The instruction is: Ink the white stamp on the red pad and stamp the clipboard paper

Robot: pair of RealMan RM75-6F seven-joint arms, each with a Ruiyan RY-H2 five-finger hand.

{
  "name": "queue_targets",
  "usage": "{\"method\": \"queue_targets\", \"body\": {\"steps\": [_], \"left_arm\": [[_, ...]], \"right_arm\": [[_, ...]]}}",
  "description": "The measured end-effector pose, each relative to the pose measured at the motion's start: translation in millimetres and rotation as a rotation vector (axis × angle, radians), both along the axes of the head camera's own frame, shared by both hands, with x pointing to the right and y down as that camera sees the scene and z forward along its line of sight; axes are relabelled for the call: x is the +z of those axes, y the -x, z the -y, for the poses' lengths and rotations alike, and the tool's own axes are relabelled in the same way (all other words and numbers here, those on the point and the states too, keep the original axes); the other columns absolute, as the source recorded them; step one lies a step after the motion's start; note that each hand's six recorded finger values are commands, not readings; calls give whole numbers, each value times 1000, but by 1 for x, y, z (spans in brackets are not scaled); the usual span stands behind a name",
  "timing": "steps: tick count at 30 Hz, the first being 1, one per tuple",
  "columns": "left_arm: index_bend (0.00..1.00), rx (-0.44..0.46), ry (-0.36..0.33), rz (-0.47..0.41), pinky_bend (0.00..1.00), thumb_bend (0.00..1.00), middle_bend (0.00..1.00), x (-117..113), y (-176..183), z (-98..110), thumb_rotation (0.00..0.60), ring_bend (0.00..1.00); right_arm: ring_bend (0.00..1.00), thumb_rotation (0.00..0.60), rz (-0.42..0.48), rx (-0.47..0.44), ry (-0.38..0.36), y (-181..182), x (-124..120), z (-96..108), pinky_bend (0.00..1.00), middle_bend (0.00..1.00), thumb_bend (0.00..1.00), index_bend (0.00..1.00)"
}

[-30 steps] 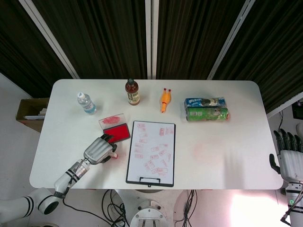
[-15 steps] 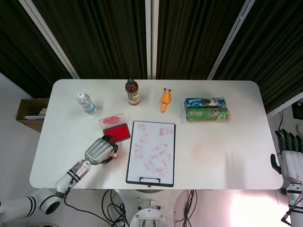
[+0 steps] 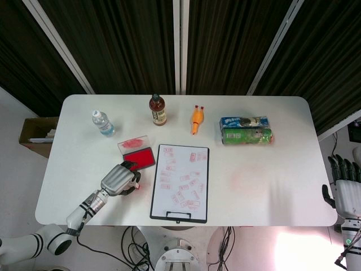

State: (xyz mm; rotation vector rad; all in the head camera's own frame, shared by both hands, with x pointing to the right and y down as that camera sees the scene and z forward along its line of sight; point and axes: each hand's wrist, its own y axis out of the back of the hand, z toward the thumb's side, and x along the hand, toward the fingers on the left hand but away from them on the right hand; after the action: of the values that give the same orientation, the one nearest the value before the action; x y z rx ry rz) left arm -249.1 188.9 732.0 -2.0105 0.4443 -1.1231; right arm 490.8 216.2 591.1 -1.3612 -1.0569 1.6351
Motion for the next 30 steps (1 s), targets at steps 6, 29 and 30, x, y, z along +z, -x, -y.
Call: {"method": "queue_targets", "body": {"steps": [6, 29, 30], "left_arm": [[509, -9, 11, -4, 231, 318, 539, 1, 1, 0, 600, 199], [625, -125, -37, -101, 231, 396, 667, -14, 4, 33, 600, 310], [630, -134, -42, -107, 232, 396, 671, -15, 4, 37, 600, 316]], "right_arm": [[0, 600, 7, 1, 9, 1, 2, -1, 0, 0, 365, 0], [0, 600, -2, 0, 12, 1, 1, 0, 0, 0, 392, 0], [0, 600, -2, -1, 13, 1, 1, 0, 0, 0, 392, 0]]}}
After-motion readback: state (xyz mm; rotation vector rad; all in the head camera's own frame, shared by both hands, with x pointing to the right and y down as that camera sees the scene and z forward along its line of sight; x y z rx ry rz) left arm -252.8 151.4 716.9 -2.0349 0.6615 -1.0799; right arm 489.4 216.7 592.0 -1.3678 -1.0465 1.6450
